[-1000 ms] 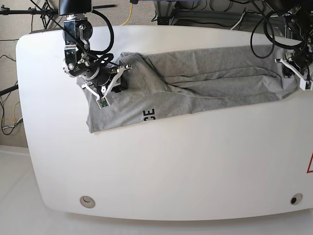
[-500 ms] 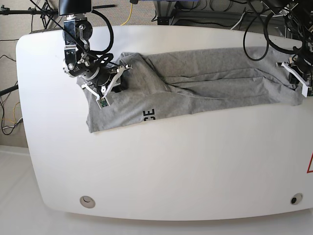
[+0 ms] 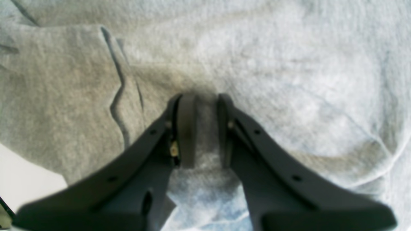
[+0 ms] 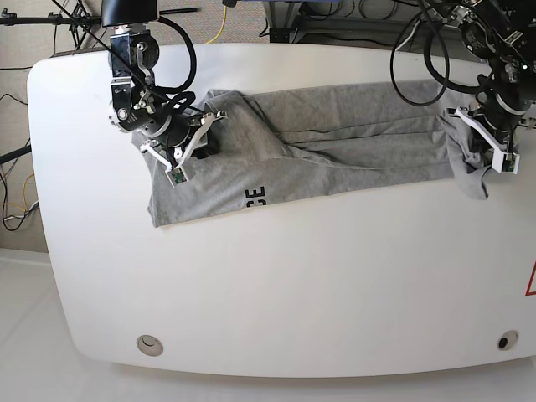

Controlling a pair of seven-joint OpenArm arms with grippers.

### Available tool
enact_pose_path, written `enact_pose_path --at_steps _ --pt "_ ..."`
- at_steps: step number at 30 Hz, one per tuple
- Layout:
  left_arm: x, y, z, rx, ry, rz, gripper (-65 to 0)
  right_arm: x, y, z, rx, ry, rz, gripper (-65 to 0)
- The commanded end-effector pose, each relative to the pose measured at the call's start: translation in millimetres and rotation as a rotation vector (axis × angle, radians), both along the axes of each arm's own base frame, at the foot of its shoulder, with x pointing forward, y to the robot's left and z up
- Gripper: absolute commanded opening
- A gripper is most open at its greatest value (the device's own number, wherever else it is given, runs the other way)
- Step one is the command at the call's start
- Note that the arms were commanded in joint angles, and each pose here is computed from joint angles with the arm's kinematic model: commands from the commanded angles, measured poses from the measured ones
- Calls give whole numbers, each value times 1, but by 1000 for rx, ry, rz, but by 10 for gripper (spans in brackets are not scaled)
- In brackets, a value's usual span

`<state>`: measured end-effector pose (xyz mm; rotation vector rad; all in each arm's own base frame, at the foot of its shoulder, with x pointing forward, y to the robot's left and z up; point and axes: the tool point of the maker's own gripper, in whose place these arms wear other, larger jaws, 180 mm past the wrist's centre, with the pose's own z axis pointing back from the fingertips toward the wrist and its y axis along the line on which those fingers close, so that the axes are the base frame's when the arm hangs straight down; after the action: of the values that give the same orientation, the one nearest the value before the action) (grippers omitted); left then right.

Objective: Fold the T-shirt properly
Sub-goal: 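Lift the pinched shirt end with the left gripper toward the right gripper, then fold the held shirt end over the band toward the right gripper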

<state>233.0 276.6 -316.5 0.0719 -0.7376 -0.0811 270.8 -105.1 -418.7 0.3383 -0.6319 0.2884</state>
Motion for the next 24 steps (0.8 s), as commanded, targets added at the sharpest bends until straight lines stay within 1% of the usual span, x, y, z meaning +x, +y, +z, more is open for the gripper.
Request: enact_pose_path --at_steps 1,5,13,15,24 --pt "13 -8 12 -6 -61 -28 -650 5 -3 6 -5 -19 1 -534" --pt "21 -26 8 -42 -70 -61 -649 7 -4 7 -7 -26 2 -533" --pt "29 -49 6 -82 -80 -109 -650 8 -5 9 -8 -29 0 -533" --pt "27 -58 2 -105 -68 -113 -646 9 -4 9 -7 -30 1 -533" --pt "33 -92 -2 -179 -79 -157 -646 10 -4 10 -5 -33 0 -534"
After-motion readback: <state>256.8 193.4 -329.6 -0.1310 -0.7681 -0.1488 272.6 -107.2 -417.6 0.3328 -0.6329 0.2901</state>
